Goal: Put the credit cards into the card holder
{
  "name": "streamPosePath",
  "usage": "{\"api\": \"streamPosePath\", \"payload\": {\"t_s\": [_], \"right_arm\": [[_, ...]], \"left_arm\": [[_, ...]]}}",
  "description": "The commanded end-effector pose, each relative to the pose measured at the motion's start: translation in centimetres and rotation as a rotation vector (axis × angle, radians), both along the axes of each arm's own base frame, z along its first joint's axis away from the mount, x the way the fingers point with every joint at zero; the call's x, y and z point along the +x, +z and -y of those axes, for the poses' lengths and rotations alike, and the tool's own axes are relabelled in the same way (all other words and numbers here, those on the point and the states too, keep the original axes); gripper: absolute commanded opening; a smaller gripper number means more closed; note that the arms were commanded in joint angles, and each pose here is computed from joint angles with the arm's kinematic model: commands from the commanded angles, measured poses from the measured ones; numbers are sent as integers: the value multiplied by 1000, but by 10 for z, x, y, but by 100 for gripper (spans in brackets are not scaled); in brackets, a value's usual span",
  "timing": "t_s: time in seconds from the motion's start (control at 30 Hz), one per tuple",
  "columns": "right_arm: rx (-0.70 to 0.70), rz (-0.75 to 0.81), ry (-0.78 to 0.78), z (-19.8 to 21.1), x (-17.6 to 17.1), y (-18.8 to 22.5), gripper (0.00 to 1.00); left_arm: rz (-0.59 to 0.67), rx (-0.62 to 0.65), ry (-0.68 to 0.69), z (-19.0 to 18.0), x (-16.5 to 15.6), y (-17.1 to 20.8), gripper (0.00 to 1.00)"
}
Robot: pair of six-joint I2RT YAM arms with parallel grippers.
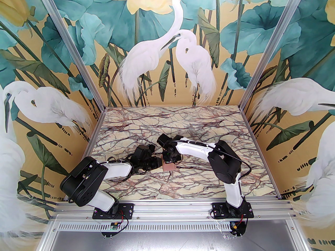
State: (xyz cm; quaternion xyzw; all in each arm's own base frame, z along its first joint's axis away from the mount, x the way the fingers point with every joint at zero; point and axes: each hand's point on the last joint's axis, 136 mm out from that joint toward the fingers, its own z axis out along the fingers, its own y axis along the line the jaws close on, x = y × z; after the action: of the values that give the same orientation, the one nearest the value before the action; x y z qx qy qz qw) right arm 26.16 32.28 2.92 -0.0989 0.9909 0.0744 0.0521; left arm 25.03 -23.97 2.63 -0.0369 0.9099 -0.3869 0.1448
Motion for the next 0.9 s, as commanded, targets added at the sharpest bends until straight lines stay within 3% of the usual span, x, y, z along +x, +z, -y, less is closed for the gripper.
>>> {"api": "streamPosePath", "payload": {"t_s": [0.0, 0.67, 0.87], "right_arm": [[-38, 6, 13, 5, 2, -1, 20], [32, 56, 1, 6, 7, 19, 6], [57, 93, -25, 28, 8, 36, 1]], "left_arm": [[-23, 31, 15, -6, -2, -11, 24], [-24, 37, 21, -7, -1, -12, 23], [-12, 40, 24, -7, 2, -4, 29]]}}
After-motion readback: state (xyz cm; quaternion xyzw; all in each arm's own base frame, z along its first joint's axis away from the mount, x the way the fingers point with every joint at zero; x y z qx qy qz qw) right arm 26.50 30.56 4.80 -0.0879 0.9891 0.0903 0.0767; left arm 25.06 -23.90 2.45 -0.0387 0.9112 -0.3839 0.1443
